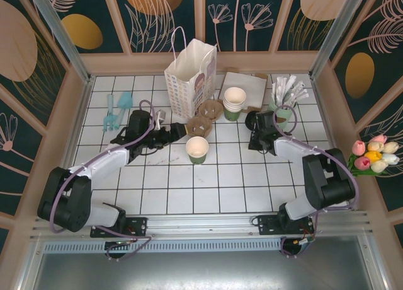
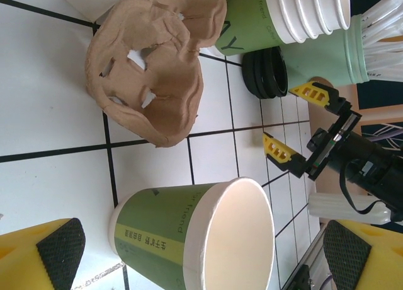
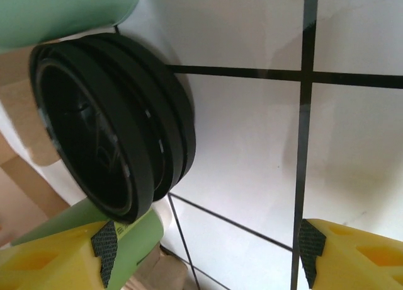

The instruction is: Pack the takeout coffee

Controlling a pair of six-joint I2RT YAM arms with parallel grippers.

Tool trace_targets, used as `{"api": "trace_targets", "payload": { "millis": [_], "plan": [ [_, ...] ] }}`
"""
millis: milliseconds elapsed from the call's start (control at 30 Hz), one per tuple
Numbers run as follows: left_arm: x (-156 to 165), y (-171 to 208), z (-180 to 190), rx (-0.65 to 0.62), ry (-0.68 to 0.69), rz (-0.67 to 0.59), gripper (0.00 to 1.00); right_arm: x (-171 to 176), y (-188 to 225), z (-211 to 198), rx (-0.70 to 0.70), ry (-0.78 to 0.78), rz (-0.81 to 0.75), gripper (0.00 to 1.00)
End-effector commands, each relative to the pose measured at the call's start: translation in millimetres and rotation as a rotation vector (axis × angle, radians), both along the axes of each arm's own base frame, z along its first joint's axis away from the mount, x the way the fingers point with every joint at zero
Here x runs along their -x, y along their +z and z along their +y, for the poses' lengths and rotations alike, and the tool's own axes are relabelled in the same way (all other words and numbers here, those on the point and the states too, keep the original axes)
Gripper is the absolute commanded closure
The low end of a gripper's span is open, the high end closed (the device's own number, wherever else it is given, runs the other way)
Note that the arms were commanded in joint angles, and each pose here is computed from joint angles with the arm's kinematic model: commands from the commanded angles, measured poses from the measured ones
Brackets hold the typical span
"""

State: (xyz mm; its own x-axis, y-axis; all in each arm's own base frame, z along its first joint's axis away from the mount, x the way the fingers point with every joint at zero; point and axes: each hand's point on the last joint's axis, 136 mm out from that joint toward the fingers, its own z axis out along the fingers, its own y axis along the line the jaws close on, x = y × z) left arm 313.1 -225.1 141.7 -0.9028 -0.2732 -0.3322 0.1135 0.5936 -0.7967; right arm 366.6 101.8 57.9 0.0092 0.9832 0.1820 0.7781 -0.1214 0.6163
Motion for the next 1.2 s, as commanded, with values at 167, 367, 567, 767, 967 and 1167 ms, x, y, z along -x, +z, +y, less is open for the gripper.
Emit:
{"api": "trace_targets", "payload": {
  "millis": [167, 367, 567, 767, 967, 1167],
  "plan": [
    [-3, 0, 1, -0.048, -0.012, -0.023, 0.01, -27, 8, -10, 0.033, -0.077, -0.023, 0.28],
    [-4, -4, 1, -0.057, -0.012, -0.012, 0.01, -33, -4, -9, 0.015, -0.084, -0.002, 0.3],
    [-6, -6, 0, -0.068, -0.016, -0.005, 0.01, -35, -11, -10, 0.02, -0.094, 0.014, 0.39],
    [-7, -6, 1, -0.073, -0.013, -0.003, 0.01, -36, -8, -16, 0.073, -0.092, 0.008, 0.57],
    [-9, -5, 2, -0.089, -0.016, -0.013, 0.01, -34, -7, -18, 0.091, -0.09, 0.009, 0.68],
    [-7, -5, 2, -0.087, -0.015, -0.015, 0.01, -32, 0, -20, 0.109, -0.083, -0.006, 0.77]
  ]
}}
